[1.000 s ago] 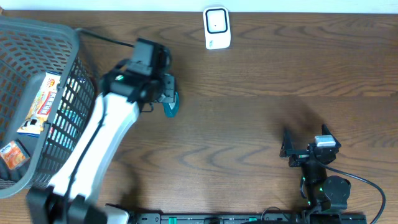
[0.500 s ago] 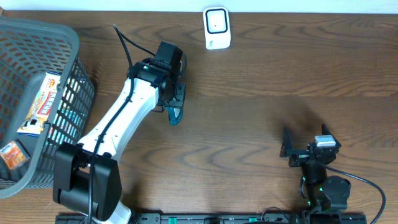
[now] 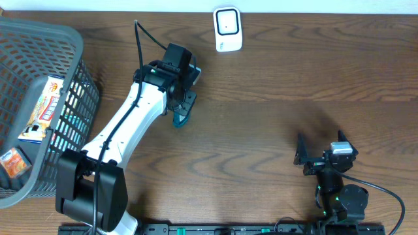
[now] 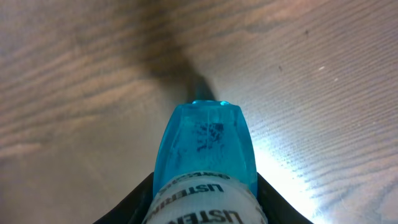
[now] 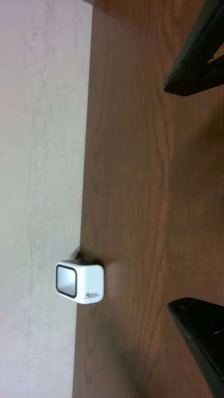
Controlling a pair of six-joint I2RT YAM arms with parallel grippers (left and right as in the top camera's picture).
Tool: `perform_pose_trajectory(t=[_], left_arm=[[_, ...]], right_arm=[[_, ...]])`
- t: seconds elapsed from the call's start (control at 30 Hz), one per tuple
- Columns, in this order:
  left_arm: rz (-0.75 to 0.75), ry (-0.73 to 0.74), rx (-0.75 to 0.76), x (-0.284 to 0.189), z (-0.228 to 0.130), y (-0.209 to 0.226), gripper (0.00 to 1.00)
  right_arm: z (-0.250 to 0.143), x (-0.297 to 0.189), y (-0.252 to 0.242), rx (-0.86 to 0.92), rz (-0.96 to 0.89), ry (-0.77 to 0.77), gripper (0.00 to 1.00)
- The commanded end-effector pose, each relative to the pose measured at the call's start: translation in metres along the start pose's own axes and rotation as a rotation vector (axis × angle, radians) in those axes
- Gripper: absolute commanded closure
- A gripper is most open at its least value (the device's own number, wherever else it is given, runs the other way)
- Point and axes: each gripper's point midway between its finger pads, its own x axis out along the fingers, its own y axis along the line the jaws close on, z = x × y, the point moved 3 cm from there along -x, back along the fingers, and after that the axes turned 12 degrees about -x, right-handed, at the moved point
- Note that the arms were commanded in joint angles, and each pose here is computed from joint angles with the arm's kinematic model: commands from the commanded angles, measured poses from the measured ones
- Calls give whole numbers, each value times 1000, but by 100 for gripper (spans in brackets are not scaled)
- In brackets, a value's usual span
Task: Scan the item barcode
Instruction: 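Lift the bottle out and carry it toward the white scanner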
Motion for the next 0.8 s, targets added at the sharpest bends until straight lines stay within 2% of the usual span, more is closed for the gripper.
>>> perform_pose_trajectory(t=[0.0,0.2,0.27,0.33,0.4,0.63,0.77], left_arm=[[-54,-59,88,-6,14,-12,62],[-159,-122,195,-9,24,-39,62],[-160,-127,251,-9,24,-44,49],[-161,-129,313,-9,22,-49,41],[-162,-129,355,-9,21,-52,39],[-164,-129,359,-9,21,-54,38],[-163,-133,359,-9,22,-54,32]], right_arm=[[0,0,3,-5,11,1,1],[0,0,3,-5,11,1,1],[0,0,3,-5,11,1,1],[0,0,3,-5,11,1,1],[0,0,3,-5,11,1,1],[0,0,3,-5,11,1,1],[0,0,3,-5,11,1,1]])
